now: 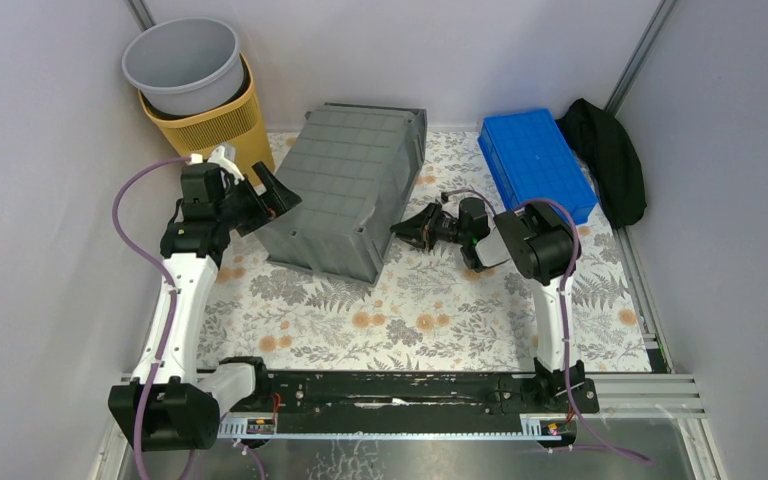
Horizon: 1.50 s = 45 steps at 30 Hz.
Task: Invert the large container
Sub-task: Turn the container upside down at the center of the board.
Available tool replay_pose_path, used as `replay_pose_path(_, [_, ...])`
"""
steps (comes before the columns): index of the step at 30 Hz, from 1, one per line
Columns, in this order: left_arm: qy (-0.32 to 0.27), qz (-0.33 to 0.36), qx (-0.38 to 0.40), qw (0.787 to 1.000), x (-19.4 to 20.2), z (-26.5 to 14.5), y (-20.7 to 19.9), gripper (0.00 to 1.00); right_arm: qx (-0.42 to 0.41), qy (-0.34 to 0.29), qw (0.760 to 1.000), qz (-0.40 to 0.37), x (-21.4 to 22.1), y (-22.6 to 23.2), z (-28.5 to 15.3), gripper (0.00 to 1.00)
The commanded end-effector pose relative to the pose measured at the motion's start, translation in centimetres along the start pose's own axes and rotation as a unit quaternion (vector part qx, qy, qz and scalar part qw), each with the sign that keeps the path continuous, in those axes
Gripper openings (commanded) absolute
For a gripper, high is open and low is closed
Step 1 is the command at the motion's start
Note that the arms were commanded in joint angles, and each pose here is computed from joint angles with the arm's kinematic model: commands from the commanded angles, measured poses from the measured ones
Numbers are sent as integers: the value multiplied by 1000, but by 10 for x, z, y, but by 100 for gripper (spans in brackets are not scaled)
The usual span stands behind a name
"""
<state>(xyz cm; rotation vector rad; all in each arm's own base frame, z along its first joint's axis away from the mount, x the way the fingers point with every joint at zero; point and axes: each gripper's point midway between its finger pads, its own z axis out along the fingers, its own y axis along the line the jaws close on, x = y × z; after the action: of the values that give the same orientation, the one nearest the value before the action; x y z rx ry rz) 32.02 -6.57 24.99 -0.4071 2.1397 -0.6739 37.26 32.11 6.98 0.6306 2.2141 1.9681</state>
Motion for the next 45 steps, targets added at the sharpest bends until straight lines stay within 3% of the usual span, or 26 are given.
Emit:
replay_pose_path(1, [-29, 13, -6, 999, -11, 2, 3, 98, -28, -8, 1000, -4, -6, 11, -4, 0])
replay_pose_path(24, [-38, 9, -108, 993, -5, 24, 56, 98, 3, -59, 998, 5, -16, -19, -40, 0])
replay_pose_path(44, [31, 15, -54, 998, 26, 50, 26, 95, 6, -123, 992, 26, -25, -44, -122, 0])
replay_pose_path(45, [36, 18, -49, 998, 30, 53, 22, 95, 6, -124, 992, 28, -25, -46, -125, 4])
